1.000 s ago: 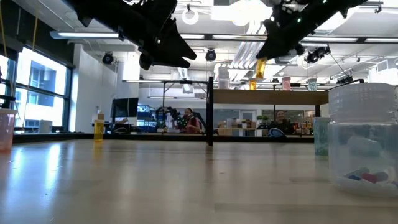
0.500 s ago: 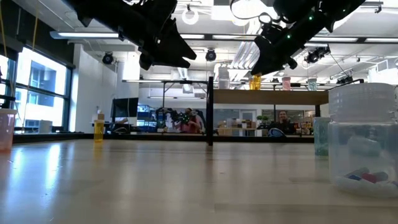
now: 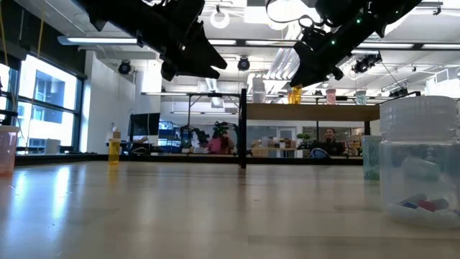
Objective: Pick and place medicine bottles onto shelf by color
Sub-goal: Put the bottom orange pill bottle on the shelf aligned with the other orange pill bottle, then adjust the transparent pill bottle on the shelf
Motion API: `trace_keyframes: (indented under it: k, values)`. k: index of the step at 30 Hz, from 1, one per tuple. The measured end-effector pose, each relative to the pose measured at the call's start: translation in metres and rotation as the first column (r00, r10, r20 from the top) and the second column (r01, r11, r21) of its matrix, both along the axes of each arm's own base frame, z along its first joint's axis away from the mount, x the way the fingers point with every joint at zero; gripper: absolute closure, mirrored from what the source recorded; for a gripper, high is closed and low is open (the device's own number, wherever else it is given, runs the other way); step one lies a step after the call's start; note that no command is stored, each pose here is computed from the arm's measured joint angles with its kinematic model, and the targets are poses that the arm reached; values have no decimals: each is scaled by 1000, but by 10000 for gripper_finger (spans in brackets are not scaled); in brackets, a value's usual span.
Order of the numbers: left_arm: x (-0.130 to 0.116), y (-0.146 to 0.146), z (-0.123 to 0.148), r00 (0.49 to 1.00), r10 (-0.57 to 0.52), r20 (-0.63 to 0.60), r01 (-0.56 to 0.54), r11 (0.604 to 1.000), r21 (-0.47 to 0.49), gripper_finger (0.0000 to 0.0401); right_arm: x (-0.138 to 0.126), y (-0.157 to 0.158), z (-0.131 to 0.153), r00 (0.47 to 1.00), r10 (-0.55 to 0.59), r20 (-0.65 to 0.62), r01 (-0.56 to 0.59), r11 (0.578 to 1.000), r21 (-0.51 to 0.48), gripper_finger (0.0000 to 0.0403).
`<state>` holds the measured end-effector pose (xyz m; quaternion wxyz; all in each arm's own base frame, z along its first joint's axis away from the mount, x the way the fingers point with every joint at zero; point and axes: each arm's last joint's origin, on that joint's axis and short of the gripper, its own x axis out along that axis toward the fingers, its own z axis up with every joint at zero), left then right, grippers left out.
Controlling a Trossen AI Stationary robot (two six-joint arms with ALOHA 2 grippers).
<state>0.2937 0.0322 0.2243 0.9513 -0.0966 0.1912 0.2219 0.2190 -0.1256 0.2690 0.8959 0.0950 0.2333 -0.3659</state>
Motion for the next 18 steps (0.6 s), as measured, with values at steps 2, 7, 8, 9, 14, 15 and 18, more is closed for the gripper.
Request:
trace_keyframes:
  k: [2,7,8,9,14,15,18]
  values:
    - [0,0,0,1000,0,0,0,1000,0,217,0,0,0,1000,-1,0,1,1000,0,273]
    - [0,0,0,1000,0,0,0,1000,0,217,0,-1,0,1000,-17,-1,17,1000,-16,249]
    - [0,0,0,1000,0,0,0,1000,0,217,0,-1,1,1000,-17,-2,17,1000,-18,248]
    - [0,0,0,1000,0,0,0,1000,0,217,0,-1,1,1000,-17,-1,17,1000,-18,247]
    - [0,0,0,1000,0,0,0,1000,0,217,-2,0,4,1000,-16,12,16,999,-28,245]
    - [0,0,0,1000,0,0,0,1000,0,217,-3,1,6,1000,-16,18,16,999,-31,245]
    - [0,0,0,1000,0,0,0,1000,0,217,-8,4,13,999,-13,48,15,999,-46,245]
